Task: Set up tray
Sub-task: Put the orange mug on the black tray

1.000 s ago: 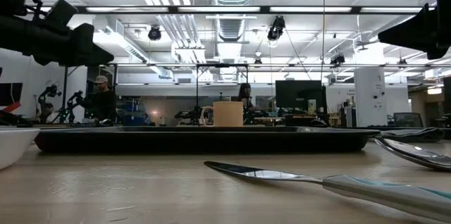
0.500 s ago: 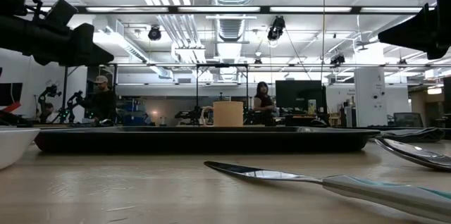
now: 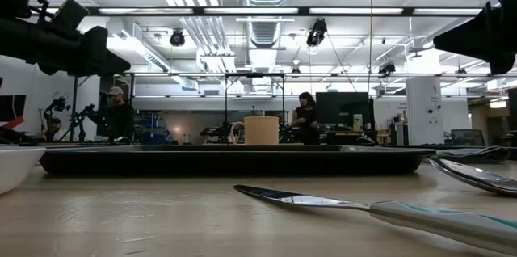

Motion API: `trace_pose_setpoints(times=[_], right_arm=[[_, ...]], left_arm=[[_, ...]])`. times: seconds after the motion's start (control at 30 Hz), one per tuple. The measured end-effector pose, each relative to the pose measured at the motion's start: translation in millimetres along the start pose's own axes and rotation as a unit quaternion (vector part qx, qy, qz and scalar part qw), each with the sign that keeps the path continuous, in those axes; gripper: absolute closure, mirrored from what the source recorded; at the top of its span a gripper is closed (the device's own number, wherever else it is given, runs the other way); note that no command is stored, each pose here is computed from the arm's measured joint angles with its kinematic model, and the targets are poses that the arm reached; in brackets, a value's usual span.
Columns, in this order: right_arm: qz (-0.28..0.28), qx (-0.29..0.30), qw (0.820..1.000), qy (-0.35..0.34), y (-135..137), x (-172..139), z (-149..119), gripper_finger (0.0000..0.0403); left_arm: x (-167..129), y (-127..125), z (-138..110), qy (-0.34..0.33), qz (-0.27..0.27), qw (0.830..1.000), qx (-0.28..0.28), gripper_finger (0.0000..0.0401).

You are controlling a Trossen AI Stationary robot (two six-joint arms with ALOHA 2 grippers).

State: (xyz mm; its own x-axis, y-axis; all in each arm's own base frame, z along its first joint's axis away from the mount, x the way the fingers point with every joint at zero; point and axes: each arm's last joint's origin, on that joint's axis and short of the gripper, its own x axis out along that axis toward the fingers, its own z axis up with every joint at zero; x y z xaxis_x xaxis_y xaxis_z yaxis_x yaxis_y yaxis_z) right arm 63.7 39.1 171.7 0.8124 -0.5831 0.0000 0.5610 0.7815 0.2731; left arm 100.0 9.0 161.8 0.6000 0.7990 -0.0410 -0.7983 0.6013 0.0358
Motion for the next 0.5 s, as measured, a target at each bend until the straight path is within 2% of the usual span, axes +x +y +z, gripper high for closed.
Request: trace_pose_setpoints(times=[0.3, 0.5], right_arm=[[0.013, 0.005, 1.0, 0.002, 1, 0, 1, 0.0344], [0.053, -0.042, 0.998, 0.002, 4, 0, 20, 0.0344]], left_arm=[[0, 0, 1, -0.002, -0.001, 1.0, -0.003, 0.031], [0, 0, 2, -0.005, -0.001, 1.0, -0.011, 0.031]])
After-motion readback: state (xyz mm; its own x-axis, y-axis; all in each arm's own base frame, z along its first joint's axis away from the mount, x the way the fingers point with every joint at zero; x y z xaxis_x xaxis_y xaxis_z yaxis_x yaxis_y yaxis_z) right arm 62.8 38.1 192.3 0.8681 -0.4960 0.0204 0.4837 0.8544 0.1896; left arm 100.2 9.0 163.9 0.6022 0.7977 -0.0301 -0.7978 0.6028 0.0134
